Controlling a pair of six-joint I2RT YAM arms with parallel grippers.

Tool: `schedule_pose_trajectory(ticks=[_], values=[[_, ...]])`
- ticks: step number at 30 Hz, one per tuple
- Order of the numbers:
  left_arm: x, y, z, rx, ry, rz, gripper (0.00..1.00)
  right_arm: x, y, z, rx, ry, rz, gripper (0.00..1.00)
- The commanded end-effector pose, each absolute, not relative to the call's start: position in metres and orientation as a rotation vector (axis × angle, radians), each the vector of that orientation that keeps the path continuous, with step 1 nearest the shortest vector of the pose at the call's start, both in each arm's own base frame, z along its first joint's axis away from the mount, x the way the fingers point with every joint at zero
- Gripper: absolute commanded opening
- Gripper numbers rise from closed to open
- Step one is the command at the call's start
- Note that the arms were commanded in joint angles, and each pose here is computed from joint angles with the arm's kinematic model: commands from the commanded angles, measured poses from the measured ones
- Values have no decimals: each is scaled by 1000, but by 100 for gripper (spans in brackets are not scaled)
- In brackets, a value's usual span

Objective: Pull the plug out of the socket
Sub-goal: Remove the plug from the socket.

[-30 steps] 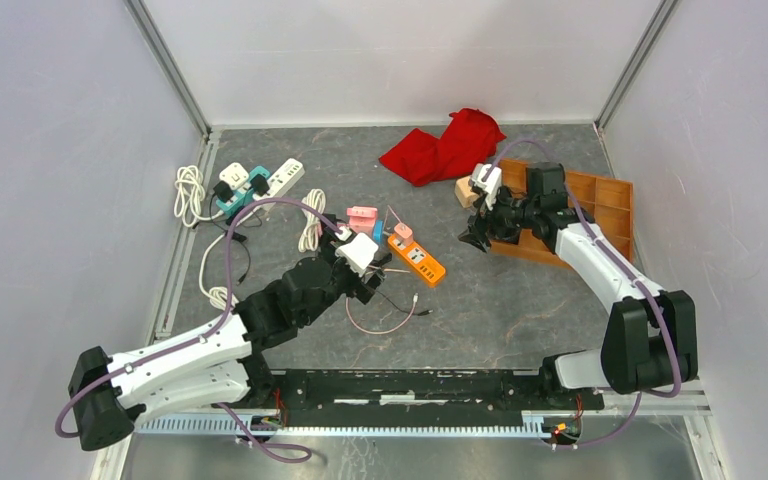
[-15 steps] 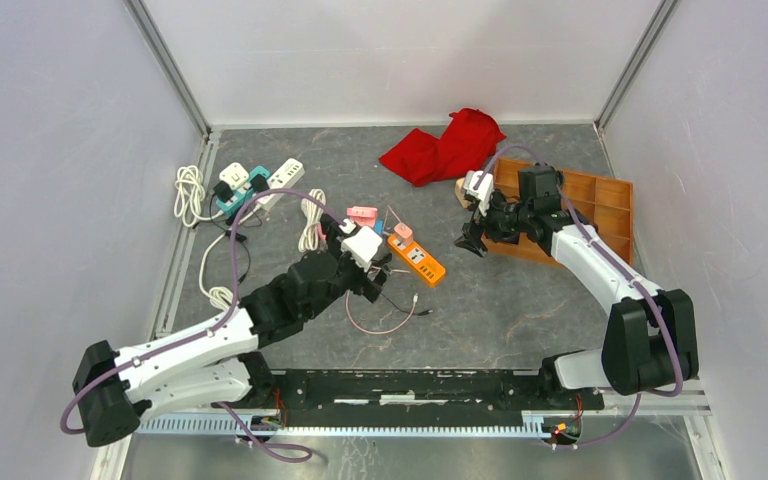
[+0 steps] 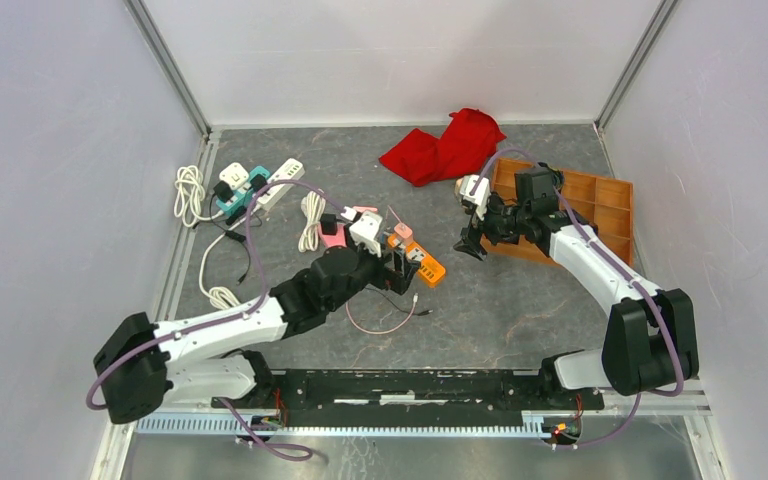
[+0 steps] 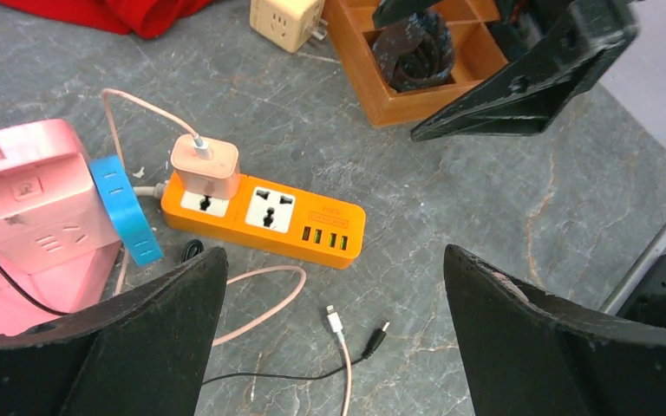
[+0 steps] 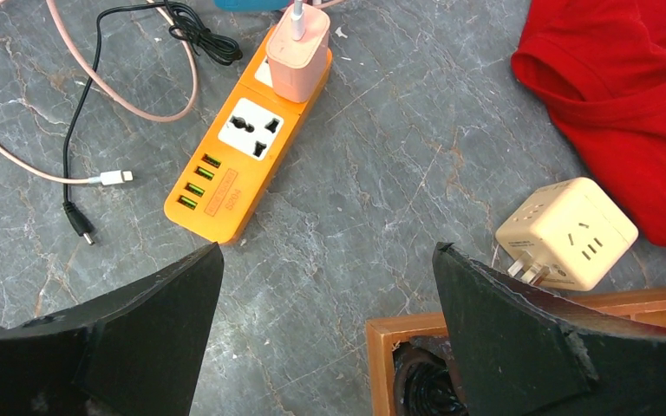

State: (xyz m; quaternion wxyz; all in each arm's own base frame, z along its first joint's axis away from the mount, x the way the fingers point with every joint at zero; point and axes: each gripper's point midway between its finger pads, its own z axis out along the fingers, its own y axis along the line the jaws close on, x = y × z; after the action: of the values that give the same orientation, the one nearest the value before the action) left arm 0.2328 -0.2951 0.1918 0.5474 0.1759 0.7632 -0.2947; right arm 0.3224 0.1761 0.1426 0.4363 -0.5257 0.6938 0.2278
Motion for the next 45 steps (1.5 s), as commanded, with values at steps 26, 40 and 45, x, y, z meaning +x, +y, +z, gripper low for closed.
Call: schedule_pose_trajectory(ticks=[26,40,45], values=[[337,-308,161,-245,1973,-534,81,320,182,157,-1357,1648,542,98],[358,-300,125,-563,2107,-114,63,320,181,156,-1366,1650,534,98],[359,-300,122,-571,2106,-76,70,320,181,155,-1369,1650,534,98]])
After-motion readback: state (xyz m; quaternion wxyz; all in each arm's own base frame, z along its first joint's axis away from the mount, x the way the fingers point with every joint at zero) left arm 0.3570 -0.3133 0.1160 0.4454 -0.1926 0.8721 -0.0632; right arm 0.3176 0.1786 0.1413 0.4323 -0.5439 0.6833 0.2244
